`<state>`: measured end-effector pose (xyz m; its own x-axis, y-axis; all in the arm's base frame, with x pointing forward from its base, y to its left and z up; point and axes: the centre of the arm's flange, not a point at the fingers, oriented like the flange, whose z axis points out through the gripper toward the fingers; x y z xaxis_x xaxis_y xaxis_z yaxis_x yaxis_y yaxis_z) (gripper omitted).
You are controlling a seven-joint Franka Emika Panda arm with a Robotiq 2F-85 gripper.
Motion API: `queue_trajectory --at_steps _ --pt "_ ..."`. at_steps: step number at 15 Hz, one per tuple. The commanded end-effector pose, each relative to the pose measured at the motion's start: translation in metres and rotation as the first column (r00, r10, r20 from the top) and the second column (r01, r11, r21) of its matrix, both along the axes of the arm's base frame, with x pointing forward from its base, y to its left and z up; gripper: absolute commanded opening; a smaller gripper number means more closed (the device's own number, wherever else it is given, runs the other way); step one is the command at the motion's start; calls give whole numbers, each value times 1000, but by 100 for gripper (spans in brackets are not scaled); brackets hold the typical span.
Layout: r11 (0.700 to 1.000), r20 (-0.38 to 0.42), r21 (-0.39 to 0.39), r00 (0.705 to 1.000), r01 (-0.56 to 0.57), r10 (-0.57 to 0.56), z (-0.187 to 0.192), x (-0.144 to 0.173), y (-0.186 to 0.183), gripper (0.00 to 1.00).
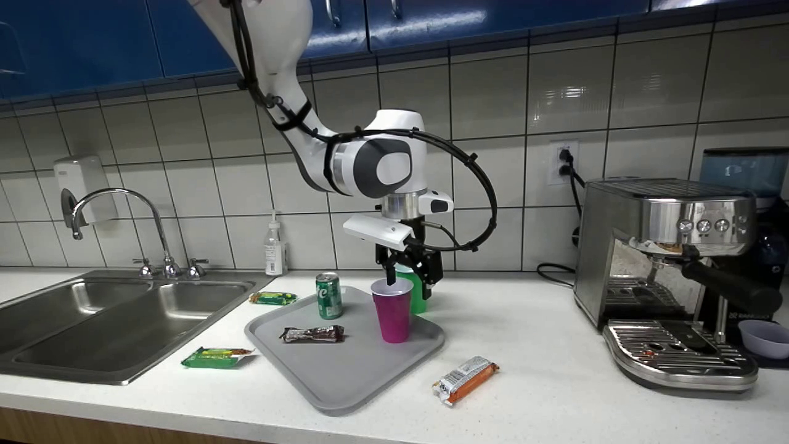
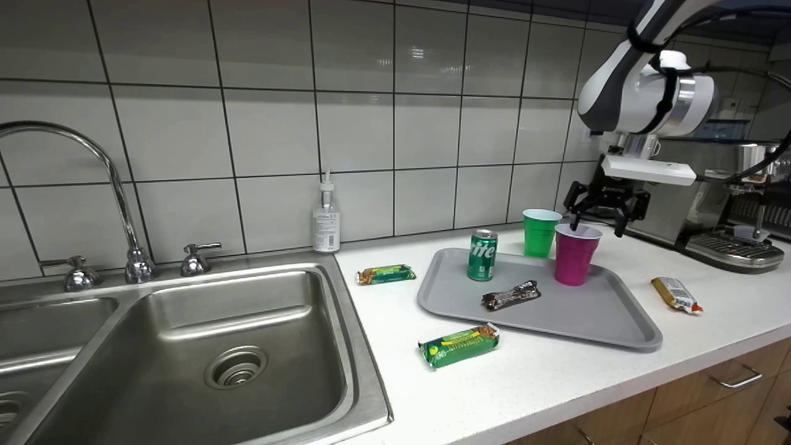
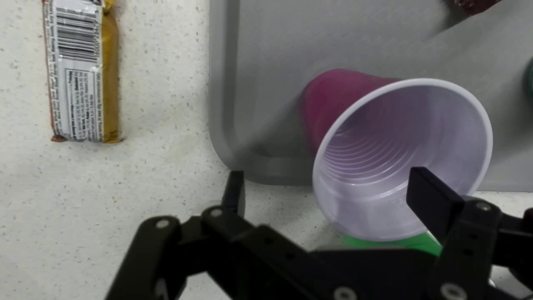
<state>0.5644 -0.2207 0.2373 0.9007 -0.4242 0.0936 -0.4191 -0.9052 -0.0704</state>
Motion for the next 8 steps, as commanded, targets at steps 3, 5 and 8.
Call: queue_trajectory --at_steps 3,5,8 --pt "1000 -6 -10 1000 7 -7 -14 4 3 100" --pt "1000 -11 -9 1000 5 -6 -19 5 4 100" --pt "1000 -14 -9 1000 -1 1 -23 5 6 100"
